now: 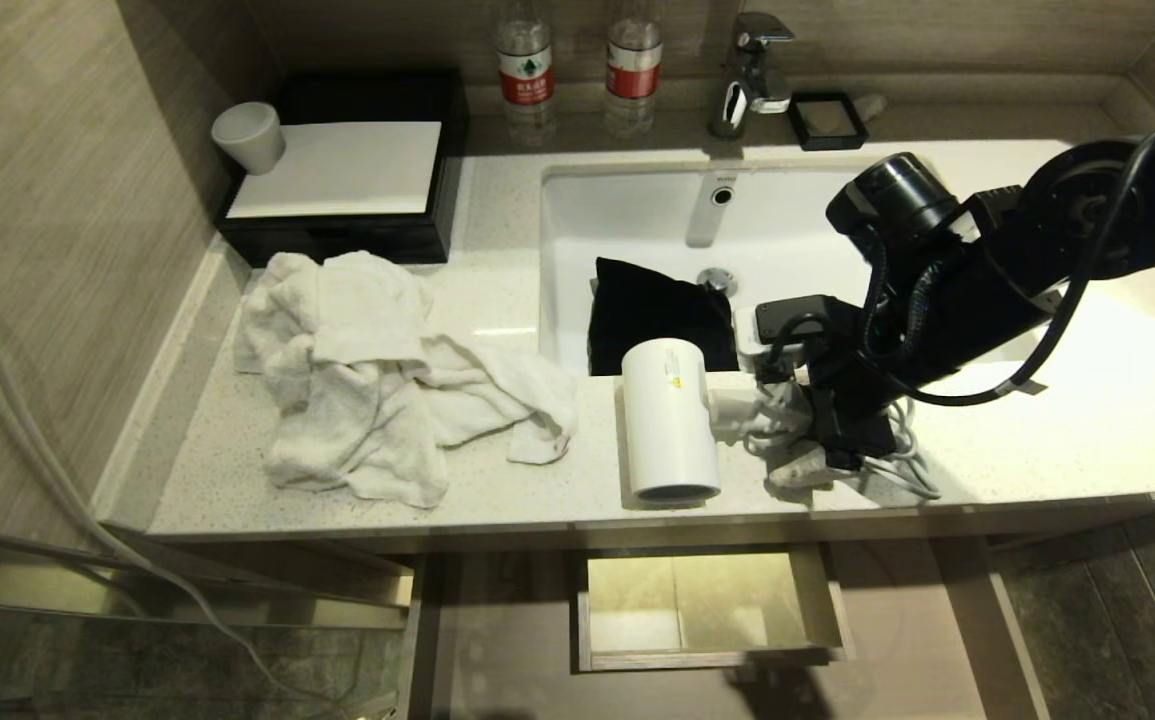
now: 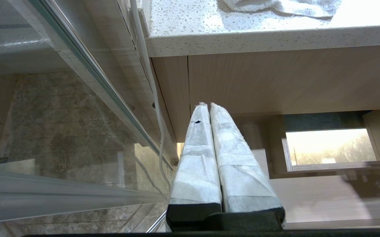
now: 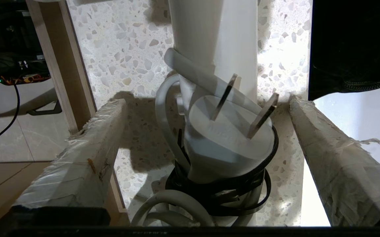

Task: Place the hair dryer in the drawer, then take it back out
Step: Pick up the hairdryer

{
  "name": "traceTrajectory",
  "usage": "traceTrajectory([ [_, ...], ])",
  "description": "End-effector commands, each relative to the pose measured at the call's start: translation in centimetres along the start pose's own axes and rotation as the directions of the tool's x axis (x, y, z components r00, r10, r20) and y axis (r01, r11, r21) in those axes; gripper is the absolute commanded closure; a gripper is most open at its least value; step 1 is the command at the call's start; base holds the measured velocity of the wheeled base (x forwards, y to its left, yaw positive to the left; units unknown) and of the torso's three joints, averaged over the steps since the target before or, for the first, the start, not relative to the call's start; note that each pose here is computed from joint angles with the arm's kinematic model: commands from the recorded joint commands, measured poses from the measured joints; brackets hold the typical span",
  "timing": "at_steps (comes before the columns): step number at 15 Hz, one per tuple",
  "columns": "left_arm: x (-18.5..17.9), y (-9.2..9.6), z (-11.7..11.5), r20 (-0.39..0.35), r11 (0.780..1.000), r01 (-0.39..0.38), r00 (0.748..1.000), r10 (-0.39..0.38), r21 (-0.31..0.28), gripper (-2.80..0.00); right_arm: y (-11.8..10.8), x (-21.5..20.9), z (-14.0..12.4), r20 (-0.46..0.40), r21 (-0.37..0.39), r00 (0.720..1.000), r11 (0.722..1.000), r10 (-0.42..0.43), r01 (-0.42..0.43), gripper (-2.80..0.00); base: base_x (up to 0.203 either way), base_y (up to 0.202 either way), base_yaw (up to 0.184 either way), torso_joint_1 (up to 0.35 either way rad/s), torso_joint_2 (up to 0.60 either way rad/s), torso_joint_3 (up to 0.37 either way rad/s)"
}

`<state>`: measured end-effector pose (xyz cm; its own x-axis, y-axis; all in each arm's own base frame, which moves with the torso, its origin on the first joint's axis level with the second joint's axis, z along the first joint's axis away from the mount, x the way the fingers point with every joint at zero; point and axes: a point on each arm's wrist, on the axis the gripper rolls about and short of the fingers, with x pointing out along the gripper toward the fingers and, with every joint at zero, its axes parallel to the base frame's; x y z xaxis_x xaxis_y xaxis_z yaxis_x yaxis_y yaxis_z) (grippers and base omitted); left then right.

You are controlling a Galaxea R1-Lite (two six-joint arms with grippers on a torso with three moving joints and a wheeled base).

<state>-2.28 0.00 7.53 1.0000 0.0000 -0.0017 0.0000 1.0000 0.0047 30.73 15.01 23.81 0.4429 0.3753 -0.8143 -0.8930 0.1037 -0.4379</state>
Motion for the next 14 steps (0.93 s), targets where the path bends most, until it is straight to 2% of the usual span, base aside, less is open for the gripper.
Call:
traceTrajectory([
  [1,0.0,0.0,0.0,0.0,1.0,0.0,1.0,0.0,0.0,0.0,0.2,-0.02,-0.1,-0.003,0.007,1.0,1.0,0.009,-0.009,-2.8,0.0,0.0,0.0,0.0,0.0,0.0],
  [5,0.01,0.0,-0.04,-0.001,1.0,0.0,1.0,0.0,0.0,0.0,0.25,0.17,-0.15,-0.008,0.056,1.0,0.998,0.014,-0.014,-2.8,0.0,0.0,0.0,0.0,0.0,0.0],
  [14,0.0,0.0,-0.01,0.0,1.0,0.0,1.0,0.0,0.0,0.0,0.24,0.17,-0.15,-0.007,0.064,1.0,0.998,0.01,-0.009,-2.8,0.0,0.0,0.0,0.0,0.0,0.0],
])
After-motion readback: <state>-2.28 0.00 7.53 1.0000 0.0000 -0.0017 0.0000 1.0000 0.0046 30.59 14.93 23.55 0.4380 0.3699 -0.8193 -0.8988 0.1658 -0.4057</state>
